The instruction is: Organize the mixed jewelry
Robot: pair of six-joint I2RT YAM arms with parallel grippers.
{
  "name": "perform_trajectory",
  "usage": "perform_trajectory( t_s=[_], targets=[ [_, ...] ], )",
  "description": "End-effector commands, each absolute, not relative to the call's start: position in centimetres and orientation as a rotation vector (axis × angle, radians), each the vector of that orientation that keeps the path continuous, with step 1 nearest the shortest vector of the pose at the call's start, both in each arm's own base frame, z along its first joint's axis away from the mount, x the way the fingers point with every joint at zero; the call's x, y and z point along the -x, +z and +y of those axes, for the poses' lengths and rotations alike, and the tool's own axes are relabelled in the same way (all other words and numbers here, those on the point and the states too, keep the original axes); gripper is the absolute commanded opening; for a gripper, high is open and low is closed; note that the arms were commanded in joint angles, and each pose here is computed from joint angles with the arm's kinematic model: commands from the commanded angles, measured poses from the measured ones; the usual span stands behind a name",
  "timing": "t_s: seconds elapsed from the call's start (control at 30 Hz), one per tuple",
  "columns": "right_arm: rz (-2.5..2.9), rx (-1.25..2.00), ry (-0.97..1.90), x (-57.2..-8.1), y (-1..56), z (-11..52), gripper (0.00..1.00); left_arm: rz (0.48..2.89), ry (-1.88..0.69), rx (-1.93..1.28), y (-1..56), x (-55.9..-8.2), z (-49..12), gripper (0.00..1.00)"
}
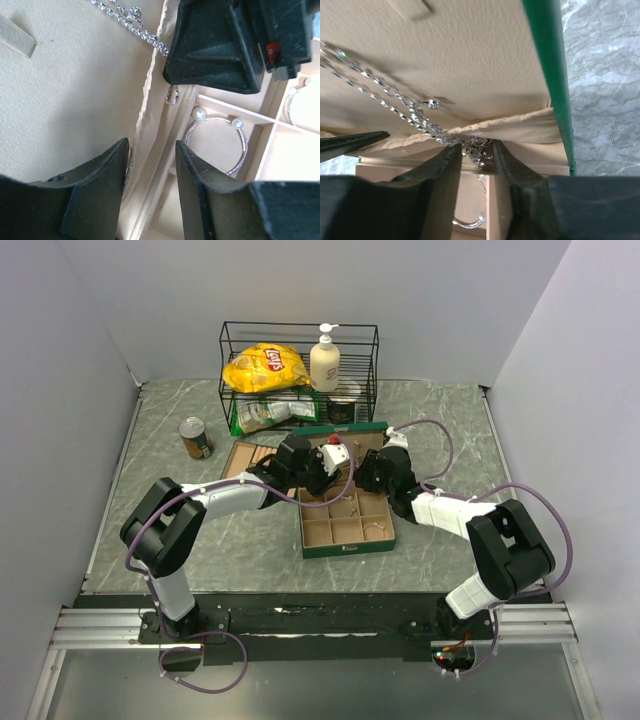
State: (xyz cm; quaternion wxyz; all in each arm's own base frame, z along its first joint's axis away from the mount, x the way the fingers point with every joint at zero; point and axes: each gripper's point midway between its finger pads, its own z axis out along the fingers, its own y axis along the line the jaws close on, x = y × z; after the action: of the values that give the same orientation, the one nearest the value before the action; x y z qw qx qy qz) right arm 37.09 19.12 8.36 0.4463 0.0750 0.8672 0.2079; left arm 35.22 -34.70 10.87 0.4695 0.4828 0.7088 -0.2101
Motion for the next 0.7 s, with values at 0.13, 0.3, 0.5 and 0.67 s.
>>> perform_trajectory(
  t_s=[0.13,0.3,0.5,0.67],
  targets=[
    [2.099,-0.157,0.538,-38.6,10.0,19.8,0.24,1.71,-0.618,-1.167,11.6,-34.2,-35.8,0.46],
    [2.066,-0.153,0.558,-38.5,11.5,19.9,0.06,1.725,-0.612,-1.171,11.1,-34.1,-35.6,0.46],
    [1.994,-0.135,0.641,-38.0,14.7,20.5,0.0,1.743,-0.603,-1.175,10.5,-34.1,-35.4,0.46],
    [1.92,-0.128,0.711,-38.0,18.1,21.1,0.0,1.749,-0.601,-1.173,10.4,-34.2,-35.4,0.46]
  ],
)
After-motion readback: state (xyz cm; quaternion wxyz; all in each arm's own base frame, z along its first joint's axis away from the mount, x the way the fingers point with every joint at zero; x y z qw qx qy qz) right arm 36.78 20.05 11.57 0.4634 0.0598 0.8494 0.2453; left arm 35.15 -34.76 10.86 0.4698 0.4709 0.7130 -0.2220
